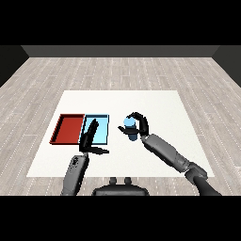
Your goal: Pick the blue can and put it in the blue box
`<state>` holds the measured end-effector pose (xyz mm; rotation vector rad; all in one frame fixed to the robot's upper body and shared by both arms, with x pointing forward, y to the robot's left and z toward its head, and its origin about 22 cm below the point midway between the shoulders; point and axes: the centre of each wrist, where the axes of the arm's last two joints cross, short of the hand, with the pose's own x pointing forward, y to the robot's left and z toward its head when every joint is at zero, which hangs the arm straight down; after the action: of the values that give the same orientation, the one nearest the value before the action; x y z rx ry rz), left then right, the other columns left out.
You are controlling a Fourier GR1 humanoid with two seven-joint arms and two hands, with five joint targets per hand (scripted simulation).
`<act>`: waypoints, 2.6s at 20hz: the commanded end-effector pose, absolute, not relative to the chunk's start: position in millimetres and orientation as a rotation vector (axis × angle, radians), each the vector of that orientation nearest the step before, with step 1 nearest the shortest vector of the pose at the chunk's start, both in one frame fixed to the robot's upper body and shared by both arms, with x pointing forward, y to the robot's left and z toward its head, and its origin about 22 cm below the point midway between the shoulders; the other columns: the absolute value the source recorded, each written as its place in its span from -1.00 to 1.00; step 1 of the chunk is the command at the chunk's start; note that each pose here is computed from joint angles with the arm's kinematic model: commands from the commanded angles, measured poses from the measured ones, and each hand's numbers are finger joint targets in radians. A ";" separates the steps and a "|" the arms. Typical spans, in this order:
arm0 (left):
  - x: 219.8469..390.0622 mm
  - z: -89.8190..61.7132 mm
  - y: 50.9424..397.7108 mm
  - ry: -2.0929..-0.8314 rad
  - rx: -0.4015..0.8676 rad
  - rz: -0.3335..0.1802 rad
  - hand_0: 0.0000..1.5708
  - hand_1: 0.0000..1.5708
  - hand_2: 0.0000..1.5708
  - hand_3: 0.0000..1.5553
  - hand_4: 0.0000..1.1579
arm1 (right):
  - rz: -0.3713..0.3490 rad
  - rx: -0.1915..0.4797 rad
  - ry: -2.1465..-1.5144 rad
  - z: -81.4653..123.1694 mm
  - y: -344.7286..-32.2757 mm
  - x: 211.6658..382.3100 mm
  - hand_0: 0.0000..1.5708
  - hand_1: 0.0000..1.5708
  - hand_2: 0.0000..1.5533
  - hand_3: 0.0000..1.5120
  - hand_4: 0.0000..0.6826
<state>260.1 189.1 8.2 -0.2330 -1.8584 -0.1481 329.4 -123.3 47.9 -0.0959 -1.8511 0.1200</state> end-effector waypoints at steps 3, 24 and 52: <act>273.3 13.3 151.2 -1.799 -0.282 -0.159 -1.00 -1.00 -1.00 -1.00 -1.00 | 0.171 -0.127 -1.877 77.1 -151.1 307.2 0.83 0.83 0.87 0.85 0.80; 289.0 -2.9 102.1 -1.694 -0.368 -0.123 -1.00 -1.00 -1.00 -1.00 -1.00 | 0.201 -0.030 -1.918 79.3 -128.7 315.9 0.88 0.88 0.89 0.85 0.77; 286.3 -25.1 81.0 -1.700 -0.412 -0.122 -1.00 -1.00 -1.00 -1.00 -1.00 | 0.159 0.116 -1.906 74.8 -79.1 295.4 0.86 0.86 0.87 0.84 0.73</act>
<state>290.9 88.6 -18.2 -0.3895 -1.6875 -0.1275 299.5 -80.0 66.9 0.1025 -1.9109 0.1838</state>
